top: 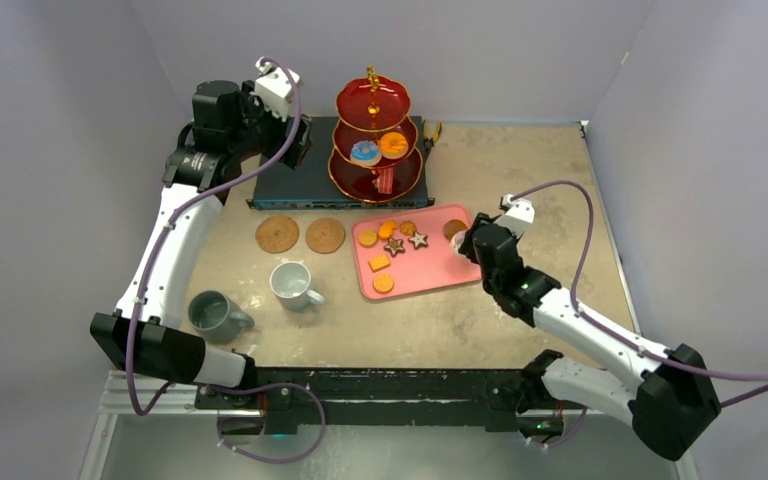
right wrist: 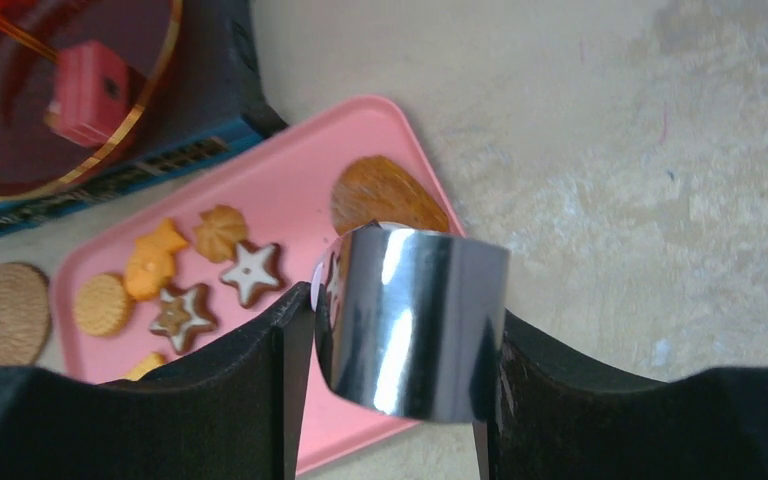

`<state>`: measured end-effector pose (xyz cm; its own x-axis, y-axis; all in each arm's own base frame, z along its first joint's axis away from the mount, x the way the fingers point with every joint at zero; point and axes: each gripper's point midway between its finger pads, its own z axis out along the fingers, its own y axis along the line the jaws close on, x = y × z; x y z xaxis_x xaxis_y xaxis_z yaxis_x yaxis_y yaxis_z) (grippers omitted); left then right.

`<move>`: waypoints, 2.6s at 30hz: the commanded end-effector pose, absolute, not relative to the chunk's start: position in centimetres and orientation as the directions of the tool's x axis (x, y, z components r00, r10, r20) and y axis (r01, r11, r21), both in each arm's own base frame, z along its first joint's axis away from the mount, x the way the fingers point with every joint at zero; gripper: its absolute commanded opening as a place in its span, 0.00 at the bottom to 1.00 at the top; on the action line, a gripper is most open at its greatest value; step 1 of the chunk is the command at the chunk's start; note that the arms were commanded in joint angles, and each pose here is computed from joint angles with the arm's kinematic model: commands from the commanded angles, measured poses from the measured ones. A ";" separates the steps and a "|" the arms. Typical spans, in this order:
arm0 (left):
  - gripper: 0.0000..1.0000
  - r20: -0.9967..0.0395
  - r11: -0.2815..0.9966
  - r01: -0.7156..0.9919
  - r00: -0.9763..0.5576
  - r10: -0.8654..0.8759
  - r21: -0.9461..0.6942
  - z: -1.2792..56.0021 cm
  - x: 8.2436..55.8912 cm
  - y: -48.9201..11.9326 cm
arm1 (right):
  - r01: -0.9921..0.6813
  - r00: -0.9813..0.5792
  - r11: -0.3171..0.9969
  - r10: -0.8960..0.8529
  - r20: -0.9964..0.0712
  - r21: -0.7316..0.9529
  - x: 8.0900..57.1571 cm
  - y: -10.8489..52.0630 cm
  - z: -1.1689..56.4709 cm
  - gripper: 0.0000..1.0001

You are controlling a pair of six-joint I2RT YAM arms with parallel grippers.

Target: Serve the afternoon tea

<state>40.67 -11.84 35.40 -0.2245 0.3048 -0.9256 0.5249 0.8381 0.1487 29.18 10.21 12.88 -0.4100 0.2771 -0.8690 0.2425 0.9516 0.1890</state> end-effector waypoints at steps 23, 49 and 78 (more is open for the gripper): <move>0.83 -0.939 0.849 0.488 -0.147 0.309 0.203 39.2 40.1 -10.9 | -0.149 0.063 0.979 0.150 -0.987 0.139 45.8 21.3 26.5 0.52; 0.82 -0.938 0.847 0.484 -0.136 0.318 0.217 39.5 39.9 -10.7 | -0.217 -0.013 0.960 0.180 -0.984 0.179 48.9 24.5 20.8 0.54; 0.78 -0.986 0.758 0.638 0.012 0.169 0.137 42.7 46.6 -16.7 | -0.215 0.050 0.968 0.139 -0.989 0.126 45.2 21.7 23.4 0.62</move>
<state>45.23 -14.66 37.50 -0.1415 0.2608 -0.9550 0.5962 0.7925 0.1281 46.43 22.66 17.53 -0.0931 0.0684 -0.9933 -0.2029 0.9754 0.0862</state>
